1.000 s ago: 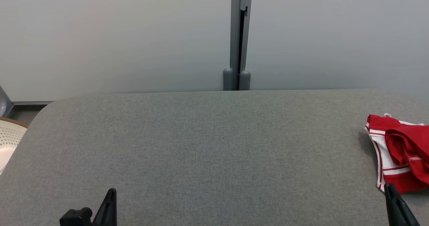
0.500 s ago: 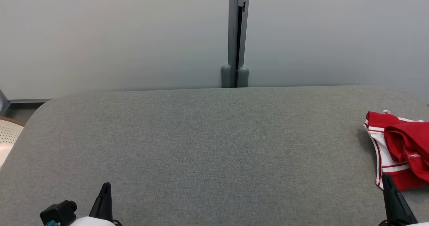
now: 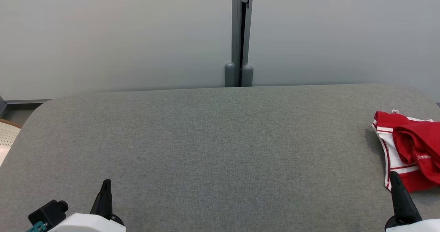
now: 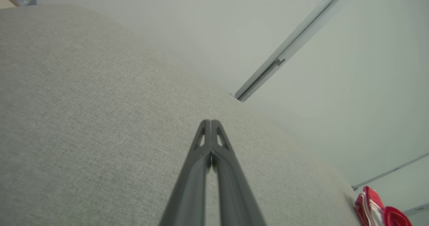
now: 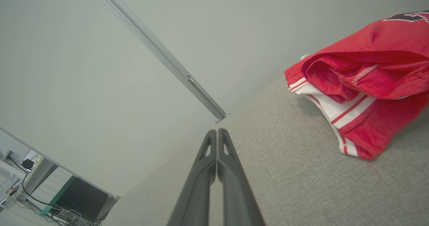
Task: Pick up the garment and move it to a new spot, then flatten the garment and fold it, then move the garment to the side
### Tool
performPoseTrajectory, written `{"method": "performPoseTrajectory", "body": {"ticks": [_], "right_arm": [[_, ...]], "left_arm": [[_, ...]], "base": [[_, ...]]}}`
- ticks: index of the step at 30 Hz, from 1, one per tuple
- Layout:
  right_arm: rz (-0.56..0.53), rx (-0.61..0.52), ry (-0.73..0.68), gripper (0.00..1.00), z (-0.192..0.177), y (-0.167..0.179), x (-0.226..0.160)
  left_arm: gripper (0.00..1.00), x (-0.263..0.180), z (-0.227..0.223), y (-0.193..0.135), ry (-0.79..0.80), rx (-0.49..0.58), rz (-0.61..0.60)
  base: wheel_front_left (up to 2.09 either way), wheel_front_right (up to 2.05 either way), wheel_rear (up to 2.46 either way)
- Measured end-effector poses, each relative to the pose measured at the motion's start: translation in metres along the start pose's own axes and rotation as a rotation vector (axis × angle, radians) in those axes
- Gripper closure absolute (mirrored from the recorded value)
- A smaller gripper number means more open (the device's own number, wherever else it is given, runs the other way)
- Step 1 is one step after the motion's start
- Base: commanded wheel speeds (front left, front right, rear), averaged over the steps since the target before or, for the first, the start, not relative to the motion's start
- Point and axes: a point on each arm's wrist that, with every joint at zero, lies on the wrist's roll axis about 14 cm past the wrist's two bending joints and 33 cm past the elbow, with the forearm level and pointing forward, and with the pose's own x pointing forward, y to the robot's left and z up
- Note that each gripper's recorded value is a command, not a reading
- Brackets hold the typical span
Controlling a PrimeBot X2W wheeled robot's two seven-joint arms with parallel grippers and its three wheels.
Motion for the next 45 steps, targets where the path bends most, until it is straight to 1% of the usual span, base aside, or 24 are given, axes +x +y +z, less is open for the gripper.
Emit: {"method": "performPoseTrajectory", "body": {"ticks": [10,11,23,45], "right_arm": [[0.003,0.133,-0.013,1.00,0.001,-0.001,0.008],[0.003,0.133,-0.013,1.00,0.001,-0.001,0.008],[0.002,0.279,-0.021,1.00,0.002,-0.003,0.017],[0.000,0.503,-0.044,1.00,0.004,-0.006,0.031]], "left_arm": [[1.00,0.007,0.004,-0.004,0.005,-0.137,-0.011],[1.00,0.007,0.004,-0.004,0.005,-0.137,-0.011],[1.00,0.014,0.008,-0.009,0.008,-0.288,-0.032],[1.00,0.027,0.015,-0.021,0.006,-0.520,-0.079]], "base": [[0.00,0.00,0.00],[0.00,0.00,0.00],[0.00,0.00,0.00],[0.00,0.00,0.00]]}}
